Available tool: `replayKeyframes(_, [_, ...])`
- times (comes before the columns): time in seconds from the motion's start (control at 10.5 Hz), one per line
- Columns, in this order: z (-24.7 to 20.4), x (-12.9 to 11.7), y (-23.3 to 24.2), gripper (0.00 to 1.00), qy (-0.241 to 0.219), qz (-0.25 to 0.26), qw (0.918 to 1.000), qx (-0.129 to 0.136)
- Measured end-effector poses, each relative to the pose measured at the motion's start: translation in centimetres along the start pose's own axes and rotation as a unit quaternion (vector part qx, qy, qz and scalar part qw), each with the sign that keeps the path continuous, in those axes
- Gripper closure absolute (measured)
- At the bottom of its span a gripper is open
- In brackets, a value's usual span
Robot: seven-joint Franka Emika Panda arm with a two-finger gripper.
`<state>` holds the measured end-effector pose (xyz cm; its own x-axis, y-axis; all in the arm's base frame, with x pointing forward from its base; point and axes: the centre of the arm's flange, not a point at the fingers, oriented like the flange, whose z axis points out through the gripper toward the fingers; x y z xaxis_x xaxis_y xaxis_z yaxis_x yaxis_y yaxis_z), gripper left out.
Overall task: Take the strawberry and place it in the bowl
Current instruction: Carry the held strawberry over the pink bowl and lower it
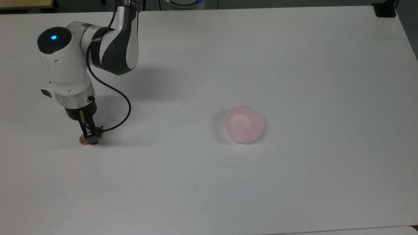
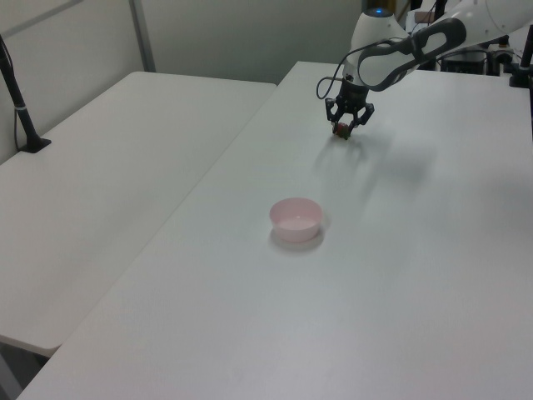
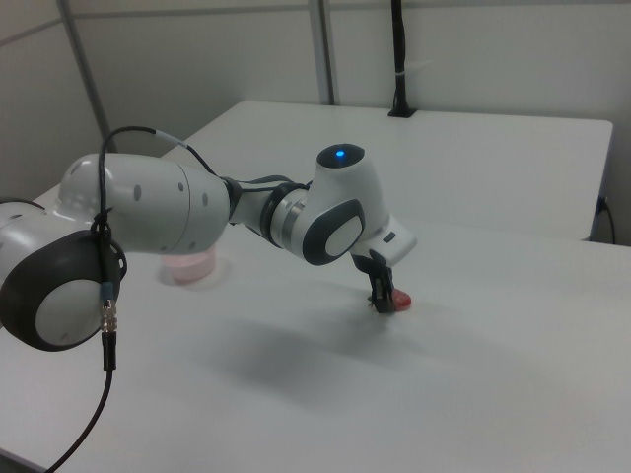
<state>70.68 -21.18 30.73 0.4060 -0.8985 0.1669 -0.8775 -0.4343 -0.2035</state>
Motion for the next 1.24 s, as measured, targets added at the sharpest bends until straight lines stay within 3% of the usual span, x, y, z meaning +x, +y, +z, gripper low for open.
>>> replayKeyframes(0.38, [-2.0, 0.0, -0.9, 0.58, 0.008, -0.029, 0.9995, 0.012])
replayKeyframes(0.57, [-4.7, -2.4, -3.6, 0.58, 0.0, -0.057, 0.9978, 0.033])
replayKeyframes(0.76, [-8.5, -7.8, -8.0, 0.58, -0.013, -0.108, 0.9928, 0.05])
replayKeyframes(0.95, [-10.5, -16.6, -13.0, 0.58, -0.029, -0.174, 0.9823, 0.062])
replayKeyframes(1.24, [-10.5, -29.6, -17.5, 0.58, -0.043, -0.271, 0.9595, 0.062])
